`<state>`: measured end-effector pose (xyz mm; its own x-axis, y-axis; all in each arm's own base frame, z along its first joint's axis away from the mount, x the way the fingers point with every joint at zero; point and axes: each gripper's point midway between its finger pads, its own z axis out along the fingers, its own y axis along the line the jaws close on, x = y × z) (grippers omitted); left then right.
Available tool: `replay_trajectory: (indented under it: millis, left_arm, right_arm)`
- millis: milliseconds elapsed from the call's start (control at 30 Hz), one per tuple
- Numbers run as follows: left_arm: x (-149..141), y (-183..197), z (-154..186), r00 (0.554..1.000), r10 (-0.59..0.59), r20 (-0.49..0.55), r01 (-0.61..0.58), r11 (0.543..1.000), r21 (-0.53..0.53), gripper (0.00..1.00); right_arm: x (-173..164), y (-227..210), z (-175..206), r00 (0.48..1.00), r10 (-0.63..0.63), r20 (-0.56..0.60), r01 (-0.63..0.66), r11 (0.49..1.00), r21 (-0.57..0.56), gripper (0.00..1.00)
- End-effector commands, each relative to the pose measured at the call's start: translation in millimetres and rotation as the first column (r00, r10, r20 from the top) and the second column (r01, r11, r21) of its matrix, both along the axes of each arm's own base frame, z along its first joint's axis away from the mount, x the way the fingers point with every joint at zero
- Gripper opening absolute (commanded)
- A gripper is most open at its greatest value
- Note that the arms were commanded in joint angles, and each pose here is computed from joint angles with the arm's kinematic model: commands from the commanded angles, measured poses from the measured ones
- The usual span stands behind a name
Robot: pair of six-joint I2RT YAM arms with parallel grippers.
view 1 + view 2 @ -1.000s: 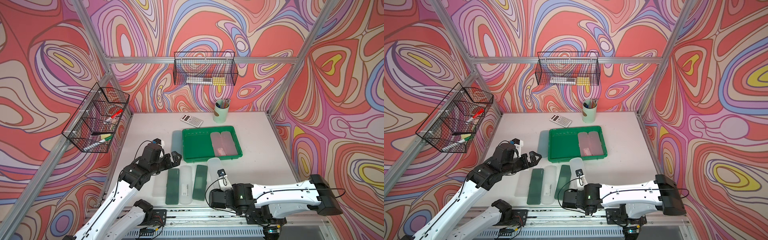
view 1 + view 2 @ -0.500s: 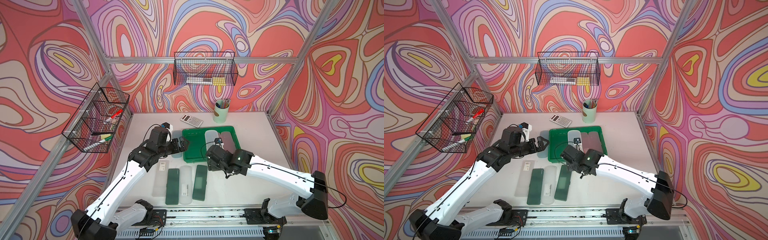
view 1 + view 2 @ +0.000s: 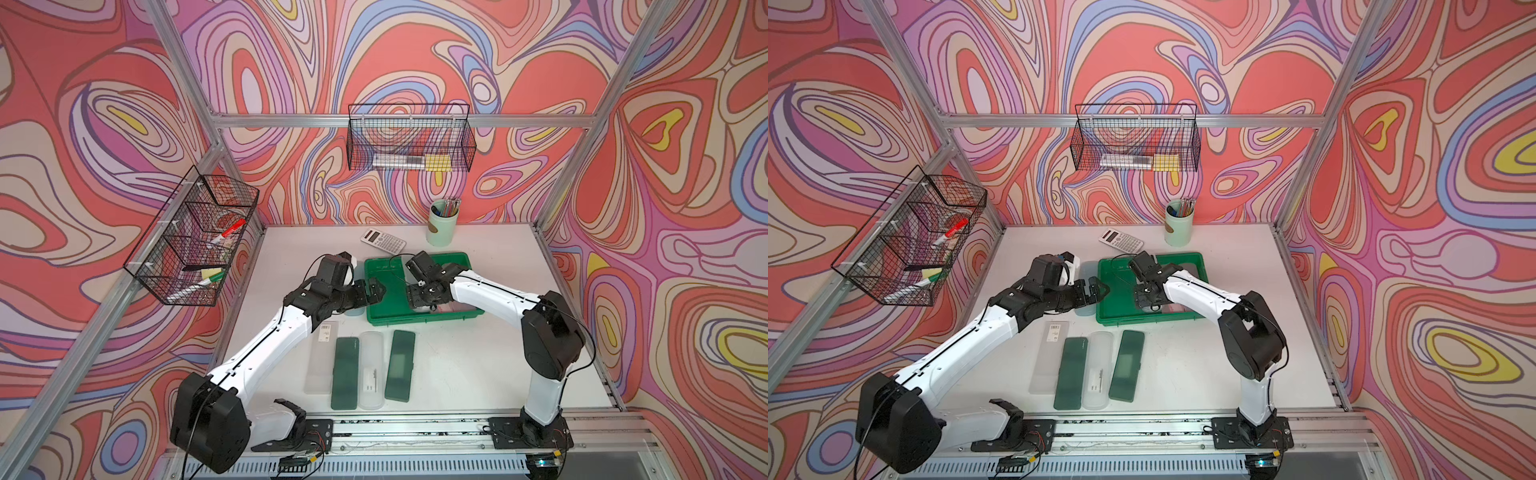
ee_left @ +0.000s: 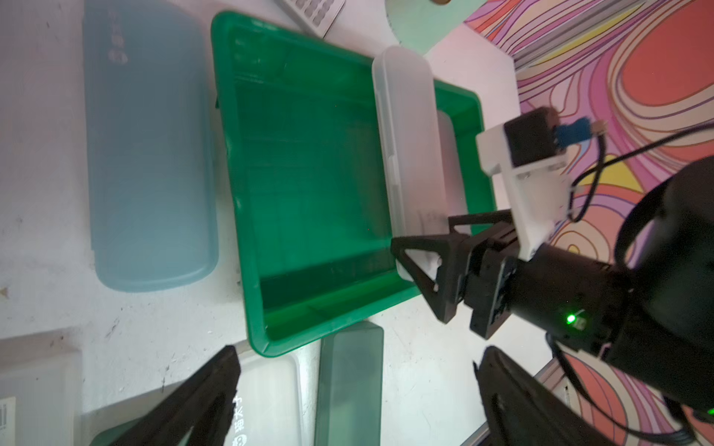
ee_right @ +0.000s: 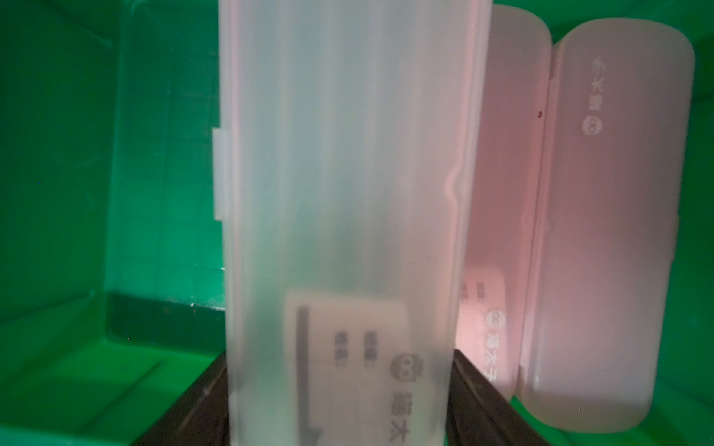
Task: Put the pencil case into the storage box
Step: Place the pencil case at the storage box.
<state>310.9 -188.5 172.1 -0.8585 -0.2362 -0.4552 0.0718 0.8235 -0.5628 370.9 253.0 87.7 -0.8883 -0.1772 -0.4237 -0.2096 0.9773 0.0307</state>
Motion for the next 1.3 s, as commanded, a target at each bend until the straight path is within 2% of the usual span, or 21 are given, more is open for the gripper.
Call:
replay_trajectory:
  millis: [0,167,500,1100,1267]
  left_arm:
    - [-8.3,7.3,-11.7,1.0,-0.007,0.006,0.006,1.0,0.029,0.99]
    - [-15.7,15.6,-18.3,1.0,0.007,0.027,-0.008,0.999,0.047,0.99]
    - [-19.0,27.5,-11.3,0.997,0.035,0.063,-0.04,0.996,0.083,0.99]
    - [-16.6,28.6,-12.2,0.997,0.06,0.057,-0.064,0.995,0.077,0.99]
    - [-15.7,28.2,-7.1,0.996,0.058,0.069,-0.063,0.995,0.074,0.99]
  right_arm:
    - [21.1,16.4,12.7,0.998,0.025,0.06,-0.028,0.998,0.053,0.6]
    - [17.3,18.7,-12.8,1.0,-0.008,0.003,0.008,0.998,0.066,0.62]
    - [13.6,7.5,-36.1,0.996,-0.083,-0.019,0.084,0.996,0.036,0.65]
    - [-0.6,0.0,-15.9,0.998,-0.061,0.015,0.061,0.998,0.001,0.67]
    - [-2.4,0.6,-16.5,0.998,-0.056,0.013,0.056,0.998,0.0,0.77]
